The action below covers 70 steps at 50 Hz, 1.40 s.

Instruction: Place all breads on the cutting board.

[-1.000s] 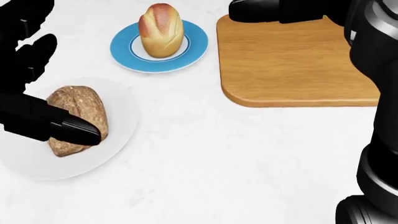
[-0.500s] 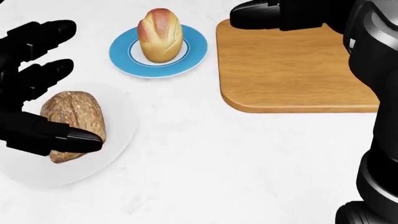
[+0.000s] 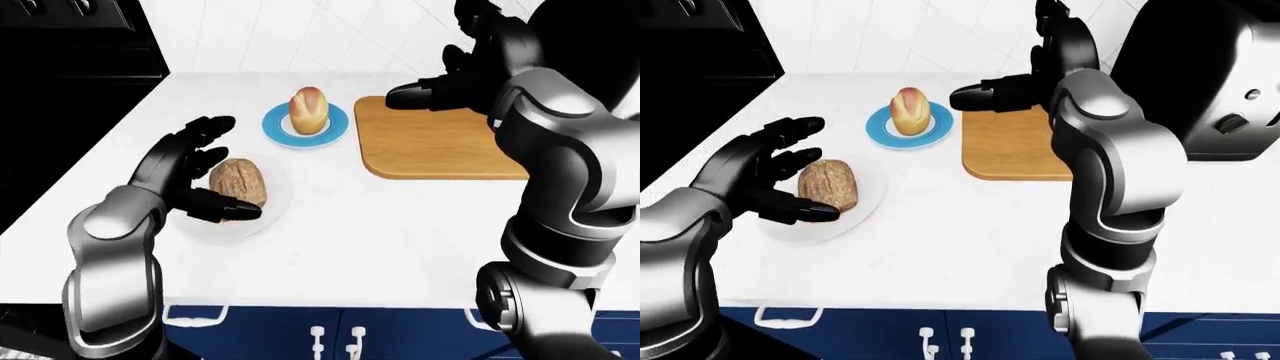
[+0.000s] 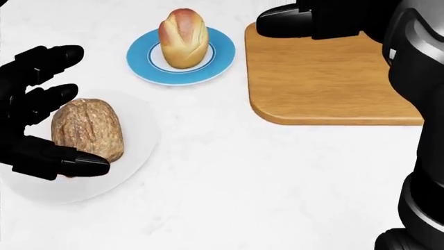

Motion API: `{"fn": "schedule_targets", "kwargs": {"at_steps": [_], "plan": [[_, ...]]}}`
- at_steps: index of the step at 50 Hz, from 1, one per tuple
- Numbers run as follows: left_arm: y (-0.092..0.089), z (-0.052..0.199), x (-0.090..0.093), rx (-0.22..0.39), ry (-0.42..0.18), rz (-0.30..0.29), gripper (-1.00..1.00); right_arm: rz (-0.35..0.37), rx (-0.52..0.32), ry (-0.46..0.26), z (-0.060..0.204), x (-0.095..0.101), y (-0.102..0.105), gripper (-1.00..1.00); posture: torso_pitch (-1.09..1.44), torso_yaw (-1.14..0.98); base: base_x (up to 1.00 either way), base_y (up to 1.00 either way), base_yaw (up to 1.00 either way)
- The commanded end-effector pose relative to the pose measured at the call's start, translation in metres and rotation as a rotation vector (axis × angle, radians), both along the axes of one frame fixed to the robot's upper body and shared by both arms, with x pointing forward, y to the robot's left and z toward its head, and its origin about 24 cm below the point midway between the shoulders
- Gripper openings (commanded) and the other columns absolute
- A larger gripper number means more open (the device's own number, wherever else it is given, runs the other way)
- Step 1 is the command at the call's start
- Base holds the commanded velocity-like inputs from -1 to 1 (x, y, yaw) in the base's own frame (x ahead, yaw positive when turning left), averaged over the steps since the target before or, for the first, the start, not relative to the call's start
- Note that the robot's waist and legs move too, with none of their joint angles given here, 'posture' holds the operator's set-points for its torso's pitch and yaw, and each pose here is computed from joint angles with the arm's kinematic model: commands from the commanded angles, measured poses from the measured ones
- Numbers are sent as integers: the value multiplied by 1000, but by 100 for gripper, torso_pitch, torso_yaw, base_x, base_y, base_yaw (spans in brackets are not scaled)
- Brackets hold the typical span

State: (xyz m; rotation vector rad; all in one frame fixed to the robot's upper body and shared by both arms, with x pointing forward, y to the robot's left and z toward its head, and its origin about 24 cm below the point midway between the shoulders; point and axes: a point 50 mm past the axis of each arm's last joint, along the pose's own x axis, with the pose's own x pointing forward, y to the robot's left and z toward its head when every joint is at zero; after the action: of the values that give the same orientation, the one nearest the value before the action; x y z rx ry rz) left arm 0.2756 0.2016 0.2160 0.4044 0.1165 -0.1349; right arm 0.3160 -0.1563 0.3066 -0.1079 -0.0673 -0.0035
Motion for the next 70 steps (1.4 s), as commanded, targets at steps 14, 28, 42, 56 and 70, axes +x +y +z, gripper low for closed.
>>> {"fn": "schedule_targets", "kwargs": {"at_steps": [14, 28, 42, 56, 70], "plan": [[5, 11, 6, 62, -81, 32, 69, -2, 6, -87, 13, -6, -1, 100, 0, 0, 0, 0, 0], [5, 4, 12, 98, -63, 38, 67, 6, 7, -91, 15, -8, 2, 100, 0, 0, 0, 0, 0], [3, -5, 18, 124, -43, 34, 65, 7, 11, -92, 14, -9, 1, 100, 0, 0, 0, 0, 0], [0, -9, 19, 132, -39, 27, 49, 8, 15, -91, 11, -9, 1, 100, 0, 0, 0, 0, 0], [-1, -8, 21, 127, -49, 34, 33, 6, 16, -93, 12, -9, 1, 100, 0, 0, 0, 0, 0]]}}
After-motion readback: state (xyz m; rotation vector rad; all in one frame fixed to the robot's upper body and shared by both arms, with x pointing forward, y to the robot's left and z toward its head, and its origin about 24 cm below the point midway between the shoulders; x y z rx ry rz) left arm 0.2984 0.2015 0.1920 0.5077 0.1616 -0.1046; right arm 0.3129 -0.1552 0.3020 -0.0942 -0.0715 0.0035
